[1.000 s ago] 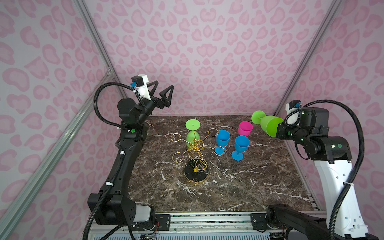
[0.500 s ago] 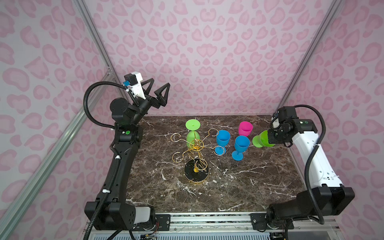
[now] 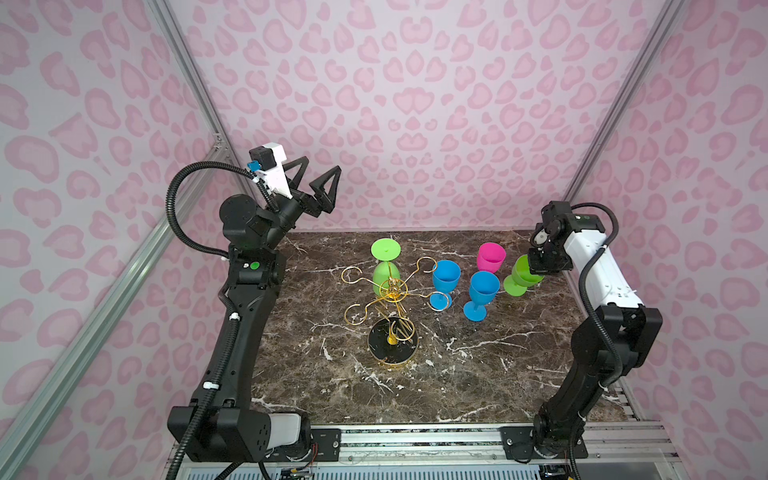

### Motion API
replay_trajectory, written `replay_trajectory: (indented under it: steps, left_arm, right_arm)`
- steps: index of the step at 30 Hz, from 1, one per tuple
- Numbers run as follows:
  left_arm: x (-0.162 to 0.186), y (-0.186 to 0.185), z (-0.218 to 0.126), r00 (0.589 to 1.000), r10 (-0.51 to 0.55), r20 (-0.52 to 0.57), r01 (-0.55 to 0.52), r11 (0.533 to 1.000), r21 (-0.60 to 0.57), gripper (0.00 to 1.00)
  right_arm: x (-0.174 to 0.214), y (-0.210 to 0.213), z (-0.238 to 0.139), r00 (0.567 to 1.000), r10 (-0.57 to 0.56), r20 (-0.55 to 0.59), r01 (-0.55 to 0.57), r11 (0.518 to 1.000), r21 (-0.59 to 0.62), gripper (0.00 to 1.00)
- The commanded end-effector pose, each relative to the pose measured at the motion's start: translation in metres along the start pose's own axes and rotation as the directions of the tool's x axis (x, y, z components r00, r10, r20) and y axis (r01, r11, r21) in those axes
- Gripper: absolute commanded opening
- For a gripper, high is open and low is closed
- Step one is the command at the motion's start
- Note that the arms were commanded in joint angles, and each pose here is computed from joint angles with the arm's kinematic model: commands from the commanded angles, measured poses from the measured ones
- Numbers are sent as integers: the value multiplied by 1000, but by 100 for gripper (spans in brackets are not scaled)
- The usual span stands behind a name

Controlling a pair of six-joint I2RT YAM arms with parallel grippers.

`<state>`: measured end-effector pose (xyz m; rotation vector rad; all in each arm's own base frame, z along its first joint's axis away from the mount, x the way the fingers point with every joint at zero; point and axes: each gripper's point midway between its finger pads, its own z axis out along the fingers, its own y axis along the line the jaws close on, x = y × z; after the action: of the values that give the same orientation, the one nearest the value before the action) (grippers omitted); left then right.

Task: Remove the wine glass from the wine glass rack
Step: 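Lower the lime-green glass upright onto the table beside the magenta glass, then open the right gripper and lift it off the lime-green glass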

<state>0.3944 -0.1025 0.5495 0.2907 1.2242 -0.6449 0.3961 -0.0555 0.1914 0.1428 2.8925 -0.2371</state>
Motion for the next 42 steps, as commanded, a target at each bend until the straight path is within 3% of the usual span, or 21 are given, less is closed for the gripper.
replay_trajectory:
  steps: [1,22,33,42]
  left_arm:
    - [-9,-5,-1,1000,17,25,-17,1000,12,97]
    - [2,-6,4,1000,31,-1,-31,999,24,97]
    - [0,-6,3,999,34,-3,-33,999,23,99]
    - [2,0,4,1000,10,-7,-10,1000,-11,99]
  right_arm:
    - [2,-1,8,999,-5,-44,5,1000,2,0]
    - [-23,2,43,995,-4,-102,1,1000,-22,0]
    - [-29,8,33,997,-12,-71,10,999,-31,26]
    - [-46,5,-38,992,35,117,-25,996,-82,38]
